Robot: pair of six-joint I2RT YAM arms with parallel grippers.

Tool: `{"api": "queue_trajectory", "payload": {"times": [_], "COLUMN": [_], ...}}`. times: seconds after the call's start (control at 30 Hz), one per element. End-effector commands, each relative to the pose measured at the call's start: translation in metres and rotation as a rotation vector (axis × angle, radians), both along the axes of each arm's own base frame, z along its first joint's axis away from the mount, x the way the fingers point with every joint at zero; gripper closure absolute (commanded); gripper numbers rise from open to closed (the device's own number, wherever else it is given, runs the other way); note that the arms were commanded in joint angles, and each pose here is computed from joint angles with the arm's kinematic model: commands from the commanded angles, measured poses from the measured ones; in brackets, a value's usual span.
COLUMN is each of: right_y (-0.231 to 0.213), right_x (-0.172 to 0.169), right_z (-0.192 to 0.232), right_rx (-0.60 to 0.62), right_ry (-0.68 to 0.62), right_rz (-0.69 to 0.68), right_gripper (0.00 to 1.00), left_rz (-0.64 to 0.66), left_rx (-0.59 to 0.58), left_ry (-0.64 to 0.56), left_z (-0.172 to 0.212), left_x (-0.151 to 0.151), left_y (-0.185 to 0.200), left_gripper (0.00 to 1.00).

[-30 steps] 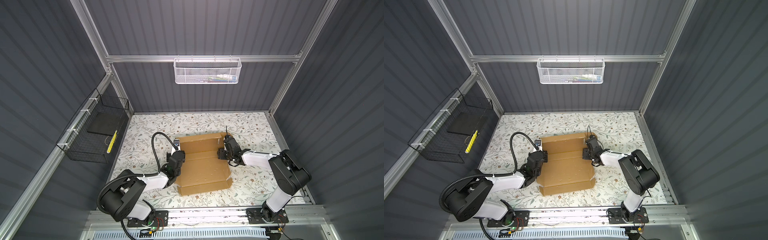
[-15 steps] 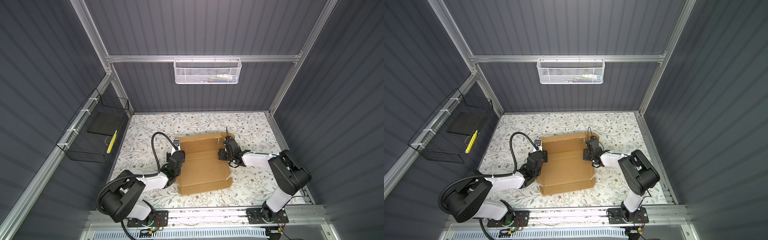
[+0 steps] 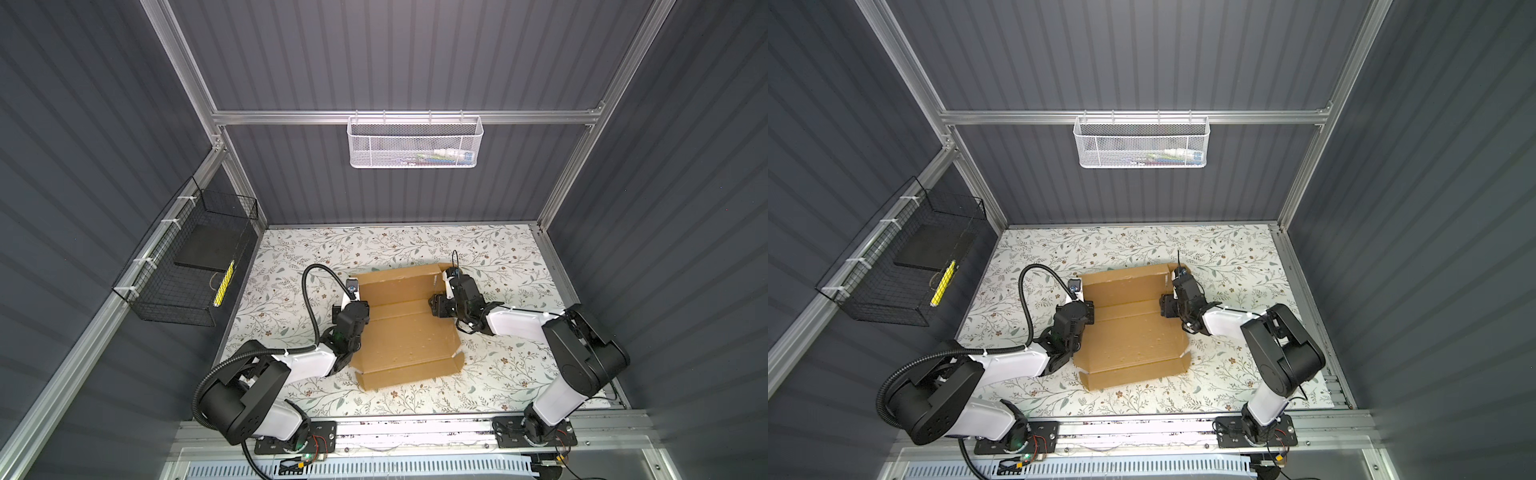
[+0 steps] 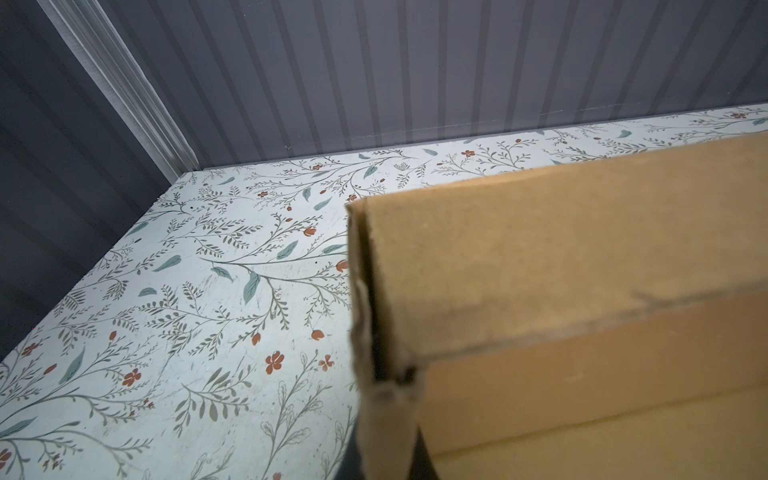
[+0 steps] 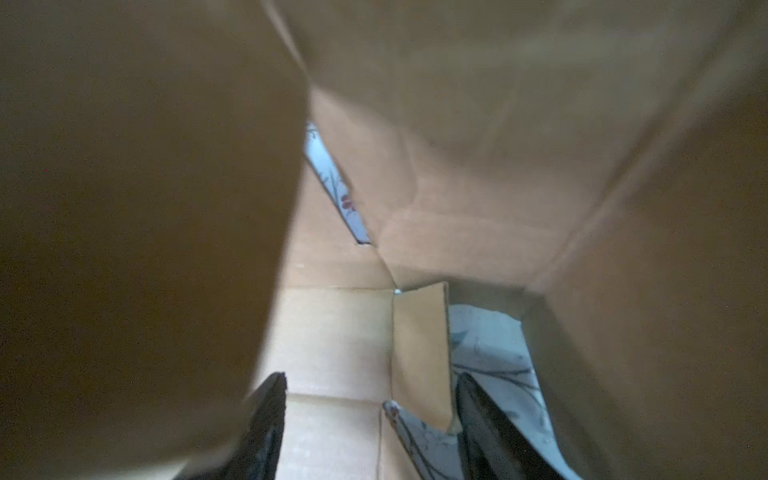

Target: Fold the paper box

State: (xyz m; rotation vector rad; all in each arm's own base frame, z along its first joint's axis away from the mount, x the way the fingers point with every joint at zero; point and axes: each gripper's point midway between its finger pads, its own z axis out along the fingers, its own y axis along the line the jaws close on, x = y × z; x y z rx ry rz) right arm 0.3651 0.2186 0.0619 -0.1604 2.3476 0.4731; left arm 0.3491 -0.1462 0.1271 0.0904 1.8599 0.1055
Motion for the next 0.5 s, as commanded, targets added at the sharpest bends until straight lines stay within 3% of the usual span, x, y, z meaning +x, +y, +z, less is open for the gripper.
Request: {"api": "queue_trajectory", "payload": {"times": [0.0,0.47], "right_y": [0.008,0.03], "right_x": [-0.002,-0.003], "right_z": [0.013,0.014], "right_rx": [0.005,-0.009], "right_ry": [-0.047,-0.042], "right_rz": [0.043,0.083], "right_gripper": [0.35,0.36], "left_rz": [0.011,0.005], "left_rx": [-0.014,-0.036], "left_ry": [-0.013,-0.009], "left_z": [0.006,0.005], "left_x": [0.006,0.006], "left_y": [-0.002,-0.004], "left_gripper": [1.0,1.0]}}
